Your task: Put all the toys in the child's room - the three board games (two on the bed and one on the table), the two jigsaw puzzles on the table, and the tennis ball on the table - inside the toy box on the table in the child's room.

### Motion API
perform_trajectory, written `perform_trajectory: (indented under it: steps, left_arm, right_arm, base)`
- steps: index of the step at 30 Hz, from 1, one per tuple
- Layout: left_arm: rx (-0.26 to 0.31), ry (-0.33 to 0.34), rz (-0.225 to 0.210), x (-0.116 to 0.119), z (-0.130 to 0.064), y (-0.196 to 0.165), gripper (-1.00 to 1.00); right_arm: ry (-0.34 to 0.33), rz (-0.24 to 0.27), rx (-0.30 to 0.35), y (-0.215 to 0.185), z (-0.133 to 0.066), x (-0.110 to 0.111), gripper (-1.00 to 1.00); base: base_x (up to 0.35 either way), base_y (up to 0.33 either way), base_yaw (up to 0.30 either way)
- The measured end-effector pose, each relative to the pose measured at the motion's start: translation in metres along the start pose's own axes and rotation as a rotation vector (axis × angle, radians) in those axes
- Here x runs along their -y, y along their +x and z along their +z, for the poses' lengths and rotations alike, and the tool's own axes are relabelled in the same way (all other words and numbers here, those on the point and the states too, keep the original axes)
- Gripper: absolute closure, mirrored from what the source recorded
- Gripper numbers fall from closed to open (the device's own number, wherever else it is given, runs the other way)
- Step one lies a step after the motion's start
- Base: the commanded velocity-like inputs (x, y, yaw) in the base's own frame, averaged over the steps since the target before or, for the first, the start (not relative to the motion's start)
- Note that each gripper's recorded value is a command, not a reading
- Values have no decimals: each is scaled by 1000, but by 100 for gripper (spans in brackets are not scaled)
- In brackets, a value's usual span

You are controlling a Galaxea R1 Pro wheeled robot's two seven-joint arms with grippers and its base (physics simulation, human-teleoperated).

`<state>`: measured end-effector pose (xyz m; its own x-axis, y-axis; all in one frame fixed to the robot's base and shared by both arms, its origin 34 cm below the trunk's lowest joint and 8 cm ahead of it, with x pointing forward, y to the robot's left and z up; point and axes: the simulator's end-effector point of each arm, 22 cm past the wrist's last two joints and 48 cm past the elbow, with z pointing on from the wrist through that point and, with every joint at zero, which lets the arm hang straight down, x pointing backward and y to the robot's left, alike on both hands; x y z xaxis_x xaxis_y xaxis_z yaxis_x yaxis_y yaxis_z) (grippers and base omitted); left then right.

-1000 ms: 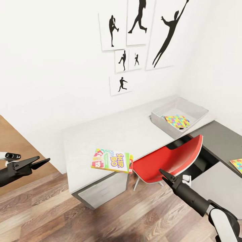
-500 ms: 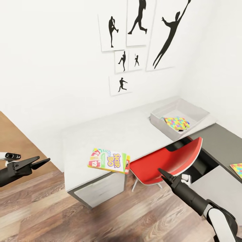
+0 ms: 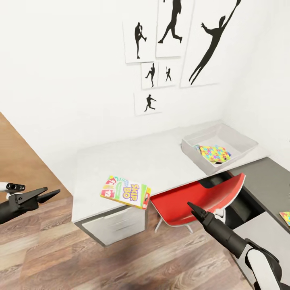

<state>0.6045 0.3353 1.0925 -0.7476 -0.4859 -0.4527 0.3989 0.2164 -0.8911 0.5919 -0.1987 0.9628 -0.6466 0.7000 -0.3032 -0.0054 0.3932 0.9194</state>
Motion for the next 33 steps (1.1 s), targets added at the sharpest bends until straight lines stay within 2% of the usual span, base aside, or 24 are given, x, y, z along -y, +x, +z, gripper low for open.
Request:
perform_trajectory:
  steps: [12, 16, 20, 25, 33]
  left_arm:
    - [-2, -1, -1, -1, 1, 1, -100]
    - [-2, -2, -1, -1, 0, 1, -100]
    - [-1, -2, -1, -1, 0, 0, -100]
    - [-1, -2, -1, -1, 0, 0, -100]
    - [-4, -1, -3, -1, 1, 2, -100]
  right_arm:
    - [-3, 0, -1, 0, 0, -1, -100]
    - [-6, 0, -5, 2, 2, -2, -100]
    - [-15, -6, -39, 14, 8, -6, -100]
    - [3, -26, -57, 21, 10, -3, -100]
    - [9, -38, -67, 24, 13, -3, -100]
  base:
    - [0, -292, 2]
    - [0, -98, 0]
    - [0, -19, 0]
    - [0, -16, 0]
    - [0, -240, 0]
